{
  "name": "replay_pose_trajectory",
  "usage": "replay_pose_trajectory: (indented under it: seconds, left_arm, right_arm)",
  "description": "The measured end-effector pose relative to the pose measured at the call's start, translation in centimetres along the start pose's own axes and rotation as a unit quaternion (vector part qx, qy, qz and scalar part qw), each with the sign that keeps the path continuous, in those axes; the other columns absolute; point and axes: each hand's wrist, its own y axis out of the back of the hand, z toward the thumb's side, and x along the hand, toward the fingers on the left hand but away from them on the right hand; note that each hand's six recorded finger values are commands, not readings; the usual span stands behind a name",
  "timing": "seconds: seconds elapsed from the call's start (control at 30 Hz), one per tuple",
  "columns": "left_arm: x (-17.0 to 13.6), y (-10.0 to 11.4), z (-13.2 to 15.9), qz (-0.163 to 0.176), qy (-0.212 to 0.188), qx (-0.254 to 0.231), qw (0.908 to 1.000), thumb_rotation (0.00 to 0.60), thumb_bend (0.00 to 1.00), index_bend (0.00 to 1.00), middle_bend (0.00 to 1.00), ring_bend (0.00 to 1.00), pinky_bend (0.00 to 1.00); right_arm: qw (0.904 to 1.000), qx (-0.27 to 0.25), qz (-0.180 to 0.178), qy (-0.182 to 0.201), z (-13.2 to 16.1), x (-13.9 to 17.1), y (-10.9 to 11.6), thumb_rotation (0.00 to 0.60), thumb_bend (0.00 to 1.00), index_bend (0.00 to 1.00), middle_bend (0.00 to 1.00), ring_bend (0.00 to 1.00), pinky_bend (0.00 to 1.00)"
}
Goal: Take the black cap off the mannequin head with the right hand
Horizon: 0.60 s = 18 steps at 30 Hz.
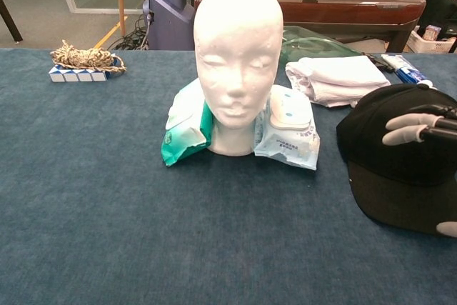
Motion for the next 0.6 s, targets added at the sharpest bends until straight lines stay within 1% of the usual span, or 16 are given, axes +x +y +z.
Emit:
replay_pose_trajectory:
  seconds: [0.2,0.3,0.47,0.6]
  left_arm:
    - [0.0,0.0,0.1,-0.001,-0.002,0.002,1.0000,0.600,0.07,0.41,0.34,0.21,0.43]
    - [0.0,-0.1,0.2,-0.002,-0.002,0.003,1.0000,0.600,0.07,0.41,0.34,0.21,0.43]
    - [0.0,-0.3,0.3,-0.005,-0.004,0.005,1.0000,0.600,0.07,0.41,0.34,0.21,0.43]
    - [0.0,-0.4,0.3,-0.006,-0.005,0.006,1.0000,0.600,0.07,0.41,0.34,0.21,0.43]
  right_arm:
    - [0.9974,0.024,-0.050,-0.047,-1.3,1.2,2.7,0.600,0.00,0.19,0.16,0.05,0.27]
    - [0.9935,0.039,-0.071,-0.080,-2.4,2.0,4.0,0.600,0.00,0.22,0.18,0.05,0.27]
    - [0.9840,0.049,-0.094,-0.143,-4.6,3.2,5.5,0.600,0.00,0.24,0.21,0.06,0.27]
    - [0.9794,0.041,-0.099,-0.171,-5.9,3.7,5.6,0.600,0.00,0.25,0.21,0.06,0.27]
